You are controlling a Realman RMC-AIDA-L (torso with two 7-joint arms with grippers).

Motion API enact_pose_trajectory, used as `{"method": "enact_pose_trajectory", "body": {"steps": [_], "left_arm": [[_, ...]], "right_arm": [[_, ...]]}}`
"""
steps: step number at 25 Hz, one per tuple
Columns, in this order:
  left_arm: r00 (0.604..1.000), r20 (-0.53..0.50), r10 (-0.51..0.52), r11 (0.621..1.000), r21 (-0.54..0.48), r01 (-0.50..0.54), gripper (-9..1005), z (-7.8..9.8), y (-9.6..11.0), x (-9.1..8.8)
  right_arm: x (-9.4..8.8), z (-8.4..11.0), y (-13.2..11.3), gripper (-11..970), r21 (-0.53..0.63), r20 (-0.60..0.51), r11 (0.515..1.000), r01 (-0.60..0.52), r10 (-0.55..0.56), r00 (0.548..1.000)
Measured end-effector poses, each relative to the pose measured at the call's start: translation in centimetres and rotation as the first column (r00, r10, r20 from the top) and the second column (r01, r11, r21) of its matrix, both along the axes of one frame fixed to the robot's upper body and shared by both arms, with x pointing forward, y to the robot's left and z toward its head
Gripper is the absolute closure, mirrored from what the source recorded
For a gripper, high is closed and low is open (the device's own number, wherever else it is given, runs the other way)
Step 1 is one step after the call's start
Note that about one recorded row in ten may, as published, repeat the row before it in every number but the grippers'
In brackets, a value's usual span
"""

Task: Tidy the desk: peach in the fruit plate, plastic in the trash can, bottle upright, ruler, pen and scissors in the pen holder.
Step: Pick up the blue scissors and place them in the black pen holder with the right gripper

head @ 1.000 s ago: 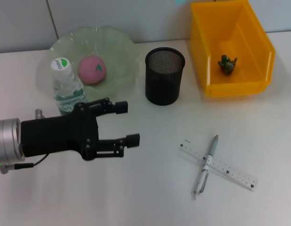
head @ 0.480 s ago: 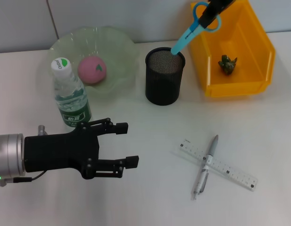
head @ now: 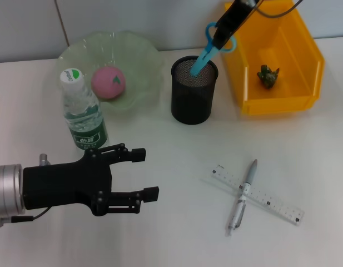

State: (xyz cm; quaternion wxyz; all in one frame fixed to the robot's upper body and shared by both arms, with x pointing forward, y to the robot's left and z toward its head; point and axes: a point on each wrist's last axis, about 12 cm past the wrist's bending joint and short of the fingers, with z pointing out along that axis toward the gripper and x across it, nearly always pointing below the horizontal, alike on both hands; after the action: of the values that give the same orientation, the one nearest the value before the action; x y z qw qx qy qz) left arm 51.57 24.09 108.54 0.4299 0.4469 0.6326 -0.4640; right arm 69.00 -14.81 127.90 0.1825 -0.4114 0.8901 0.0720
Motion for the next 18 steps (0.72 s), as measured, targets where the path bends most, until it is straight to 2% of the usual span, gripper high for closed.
{"method": "enact_pose_trajectory", "body": {"steps": [8, 18], "left_arm": [[1.0, -0.016, 0.006, 1.0, -0.007, -0.006, 137, -0.2, 0.2, -0.4], [1.0, -0.027, 0.002, 1.0, -0.02, -0.002, 136, -0.3, 0.3, -0.7]], "right_arm": [[-0.1, -2.4, 2.0, 826, -0.032, 0.029, 0.999, -0.024, 0.025, 0.999], [-0.2, -3.4, 1.9, 819, -0.032, 0.017, 0.999, -0.007, 0.007, 1.0]]}}
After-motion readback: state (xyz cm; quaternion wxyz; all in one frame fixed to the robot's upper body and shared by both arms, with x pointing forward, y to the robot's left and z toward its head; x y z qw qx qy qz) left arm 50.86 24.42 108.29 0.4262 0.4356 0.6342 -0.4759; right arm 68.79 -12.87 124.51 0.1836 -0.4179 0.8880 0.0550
